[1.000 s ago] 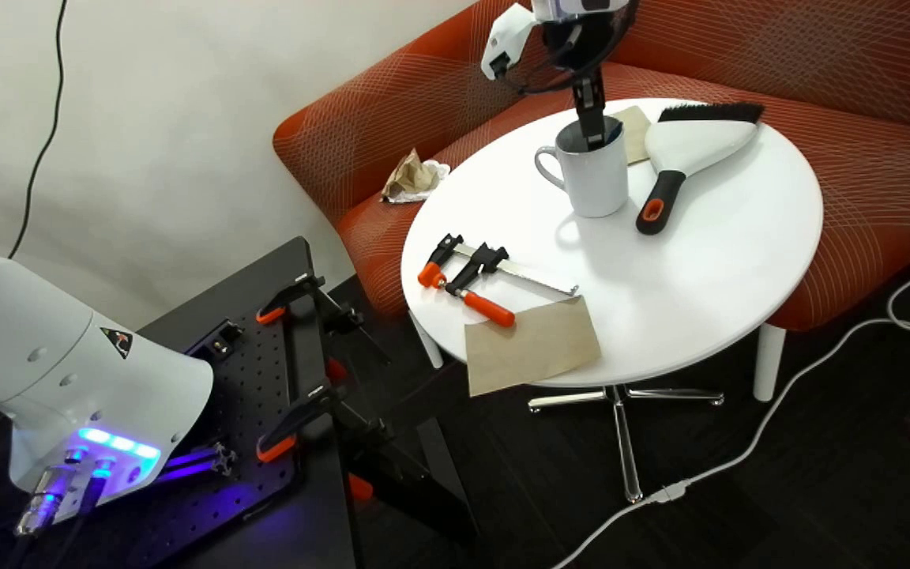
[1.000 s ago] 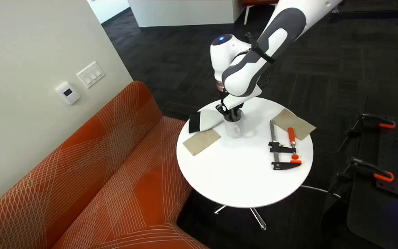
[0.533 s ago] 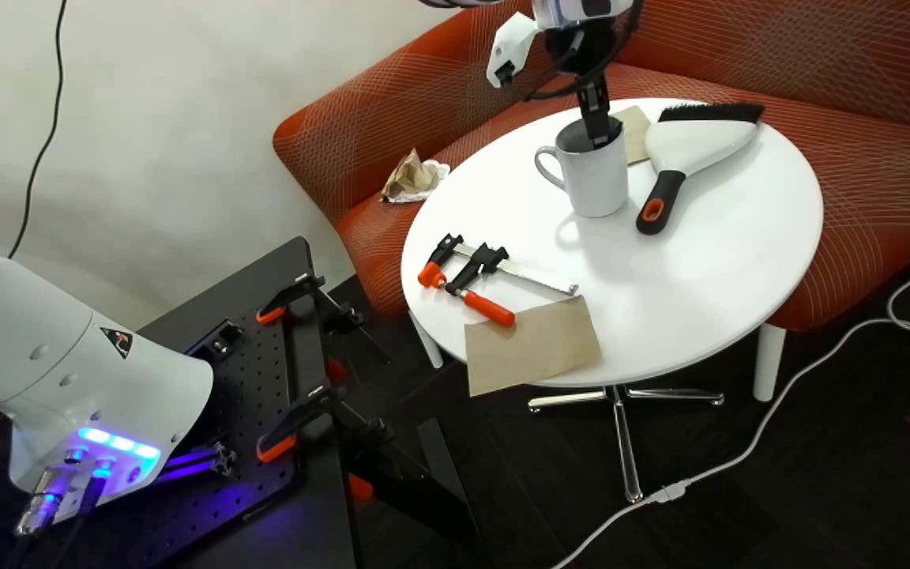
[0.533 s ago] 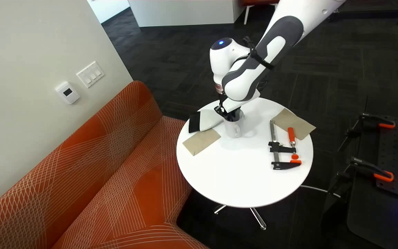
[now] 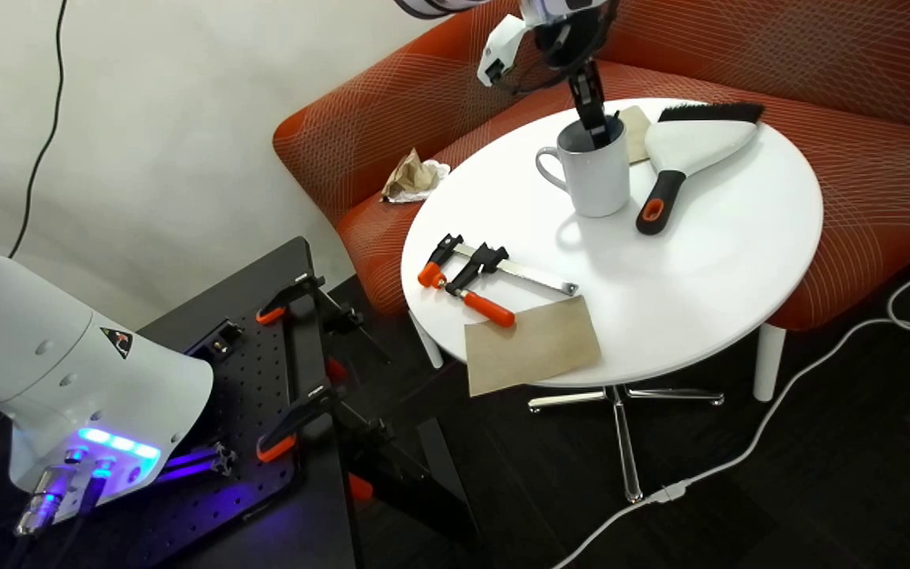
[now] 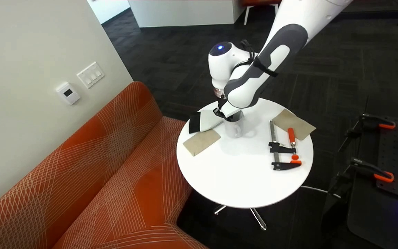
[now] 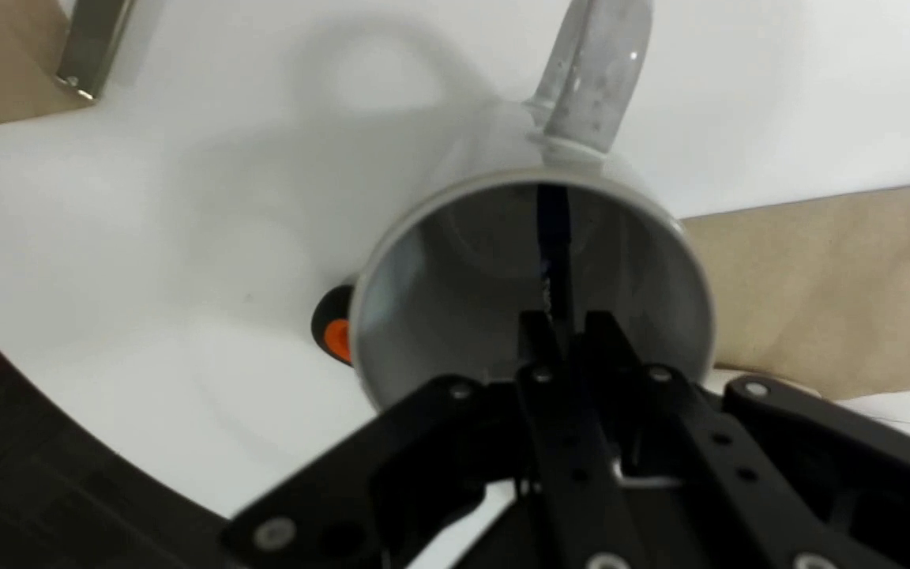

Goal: Take the pen out of the light grey mug and put it on the table

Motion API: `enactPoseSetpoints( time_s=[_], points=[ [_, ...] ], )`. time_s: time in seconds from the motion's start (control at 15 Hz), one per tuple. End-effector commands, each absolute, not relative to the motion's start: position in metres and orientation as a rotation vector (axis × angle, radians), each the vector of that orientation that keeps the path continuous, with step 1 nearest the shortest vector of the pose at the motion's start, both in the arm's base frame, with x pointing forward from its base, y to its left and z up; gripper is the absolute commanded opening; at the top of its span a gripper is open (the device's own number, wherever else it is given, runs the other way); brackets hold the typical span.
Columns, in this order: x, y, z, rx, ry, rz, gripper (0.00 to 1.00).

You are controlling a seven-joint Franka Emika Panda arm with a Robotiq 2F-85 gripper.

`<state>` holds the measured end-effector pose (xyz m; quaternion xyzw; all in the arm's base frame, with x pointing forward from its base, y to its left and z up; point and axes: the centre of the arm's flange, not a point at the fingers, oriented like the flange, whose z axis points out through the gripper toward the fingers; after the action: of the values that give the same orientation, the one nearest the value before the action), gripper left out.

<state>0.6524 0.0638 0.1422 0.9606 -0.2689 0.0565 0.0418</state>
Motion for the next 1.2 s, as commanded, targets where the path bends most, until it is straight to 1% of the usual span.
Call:
enactPoseSetpoints(
  time_s=[0.0, 0.67, 0.87, 1.13],
  points=[
    [0.619, 0.077, 0.174, 2.888, -0.854, 0.282, 0.04],
    [0.561, 0.093, 0.279, 2.791, -0.876, 0.565, 0.04],
    [0.543, 0.104, 0.31, 2.816, -0.778, 0.64, 0.04],
    [0.537, 0.136, 0.326, 2.917, -0.58, 0.606, 0.04]
  ],
)
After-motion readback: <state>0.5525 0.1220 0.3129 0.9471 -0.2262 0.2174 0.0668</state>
